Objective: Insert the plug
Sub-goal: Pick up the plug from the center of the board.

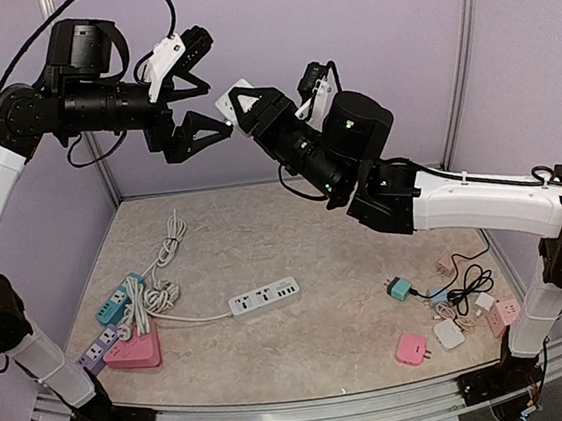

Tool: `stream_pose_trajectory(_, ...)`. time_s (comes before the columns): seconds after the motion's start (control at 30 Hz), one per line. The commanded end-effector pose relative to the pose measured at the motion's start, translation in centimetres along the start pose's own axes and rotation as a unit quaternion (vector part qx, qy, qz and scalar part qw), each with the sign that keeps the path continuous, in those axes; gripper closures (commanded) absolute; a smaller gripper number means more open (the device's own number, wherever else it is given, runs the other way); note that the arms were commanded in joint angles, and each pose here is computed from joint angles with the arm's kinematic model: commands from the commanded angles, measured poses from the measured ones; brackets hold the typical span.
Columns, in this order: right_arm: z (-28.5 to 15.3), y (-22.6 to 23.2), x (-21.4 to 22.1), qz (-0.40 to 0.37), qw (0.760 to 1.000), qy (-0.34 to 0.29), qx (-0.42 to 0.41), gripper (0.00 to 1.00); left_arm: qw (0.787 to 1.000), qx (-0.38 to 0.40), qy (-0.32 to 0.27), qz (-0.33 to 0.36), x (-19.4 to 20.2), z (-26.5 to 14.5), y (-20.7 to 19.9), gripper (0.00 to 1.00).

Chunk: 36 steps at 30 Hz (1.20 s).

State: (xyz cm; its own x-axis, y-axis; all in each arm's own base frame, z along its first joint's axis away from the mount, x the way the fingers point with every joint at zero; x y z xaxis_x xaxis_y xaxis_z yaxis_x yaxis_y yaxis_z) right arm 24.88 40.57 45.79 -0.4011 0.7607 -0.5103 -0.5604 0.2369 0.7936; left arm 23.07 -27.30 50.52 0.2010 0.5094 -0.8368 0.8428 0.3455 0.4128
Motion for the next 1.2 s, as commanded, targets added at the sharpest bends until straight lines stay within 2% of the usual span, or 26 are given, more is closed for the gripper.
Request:
stream_pose_trajectory(0.0,-0.4,1.3,-1.5,-0.009,1.000,-0.013,-0.010,1.00,1.000,0.016,-0.008,0.019,-0.4,-1.9,-0.7,0.01)
stream_pose_trajectory(0.23,-0.1,1.9,-1.2,0.005,1.000,0.001,-0.029,1.00,1.000,-0.006,0.016,0.025,0.7,0.8,-0.3,0.01)
stream_pose_trajectory(0.5,-0.3,2.5,-0.9,0.013,0.999,0.015,-0.042,1.00,0.999,-0.030,0.011,0.026,0.3,2.8,0.5,0.01)
stream_pose_trajectory(0.73,0.0,2.4,0.1,0.027,0.998,0.036,-0.051,1.00,0.998,-0.039,0.016,0.035,0.6,4.0,0.8,0.09)
stream_pose_trajectory(0.87,0.2,2.3,0.5,0.033,0.997,0.043,-0.051,1.00,0.998,-0.034,0.020,0.039,0.8,4.4,0.7,0.25)
stream_pose_trajectory(1.0,0.3,2.1,0.9,0.035,0.997,0.051,-0.050,1.00,0.999,-0.024,0.018,0.039,0.8,4.4,0.5,0.48)
stream_pose_trajectory(1.03,0.3,2.1,0.9,0.036,0.997,0.052,-0.050,1.00,0.999,-0.021,0.018,0.041,0.8,4.2,0.4,0.58)
stream_pose_trajectory(1.17,0.2,1.9,1.0,0.028,0.997,0.056,-0.044,1.00,0.999,-0.012,0.021,0.044,1.1,3.9,0.2,0.86)
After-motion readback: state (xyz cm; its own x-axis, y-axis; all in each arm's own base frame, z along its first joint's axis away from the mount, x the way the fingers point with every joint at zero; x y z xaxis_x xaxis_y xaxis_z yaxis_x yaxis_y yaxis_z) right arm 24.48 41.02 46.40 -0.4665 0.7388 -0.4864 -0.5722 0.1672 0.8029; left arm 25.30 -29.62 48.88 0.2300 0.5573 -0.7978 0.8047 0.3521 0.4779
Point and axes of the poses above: each gripper's point midway between its finger pads, its own z axis out along the fingers, its own y axis along the line the jaws close on, x = y × z, the point moved 6 cm from there along -z, back along the fingers, and after that the axes turned 1 degree about z, right-handed, at the moved point
